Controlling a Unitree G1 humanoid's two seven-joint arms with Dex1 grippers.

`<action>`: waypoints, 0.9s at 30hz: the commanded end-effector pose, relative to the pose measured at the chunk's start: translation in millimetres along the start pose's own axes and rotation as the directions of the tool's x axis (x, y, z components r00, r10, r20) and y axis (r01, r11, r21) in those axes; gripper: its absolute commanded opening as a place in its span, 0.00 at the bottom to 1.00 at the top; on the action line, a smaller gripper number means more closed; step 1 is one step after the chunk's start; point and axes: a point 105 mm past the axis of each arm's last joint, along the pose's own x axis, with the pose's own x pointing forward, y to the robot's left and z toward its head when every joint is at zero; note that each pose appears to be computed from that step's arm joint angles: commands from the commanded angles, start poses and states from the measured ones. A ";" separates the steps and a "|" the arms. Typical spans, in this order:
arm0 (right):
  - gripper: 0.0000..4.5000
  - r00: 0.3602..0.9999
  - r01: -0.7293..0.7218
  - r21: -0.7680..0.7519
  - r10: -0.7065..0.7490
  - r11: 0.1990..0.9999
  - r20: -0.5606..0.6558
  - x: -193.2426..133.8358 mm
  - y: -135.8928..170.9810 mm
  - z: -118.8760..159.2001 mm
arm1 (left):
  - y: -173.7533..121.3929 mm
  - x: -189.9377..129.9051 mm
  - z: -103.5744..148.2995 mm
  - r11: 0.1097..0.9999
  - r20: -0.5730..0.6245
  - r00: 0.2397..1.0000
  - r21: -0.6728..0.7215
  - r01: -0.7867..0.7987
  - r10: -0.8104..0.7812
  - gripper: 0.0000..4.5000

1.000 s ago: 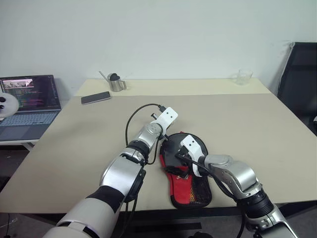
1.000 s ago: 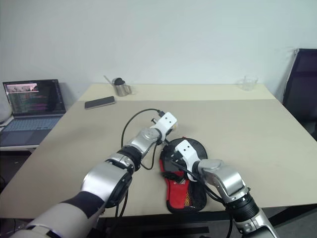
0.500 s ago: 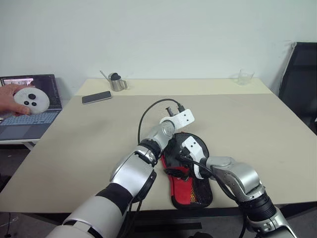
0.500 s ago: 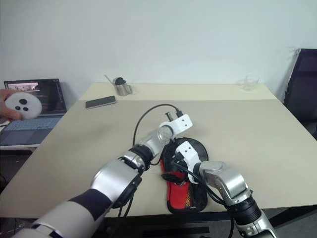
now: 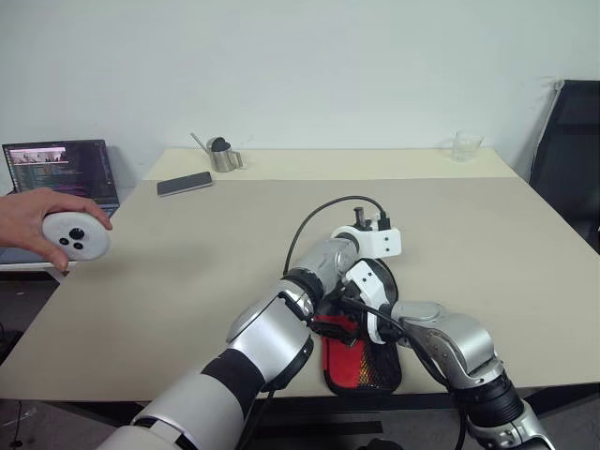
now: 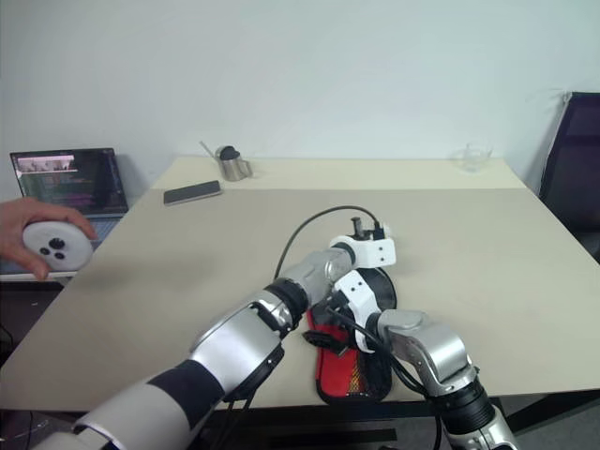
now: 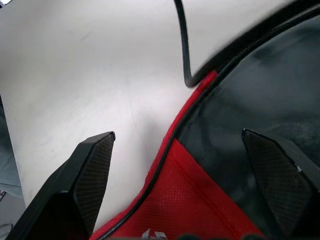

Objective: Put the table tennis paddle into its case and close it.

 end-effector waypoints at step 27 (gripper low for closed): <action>1.00 0.994 -0.051 0.054 0.056 0.997 -0.098 8.4 -0.6 -22.6 | -19.2 -20.8 -12.4 0.939 0.186 0.933 -0.099 0.330 -0.308 0.99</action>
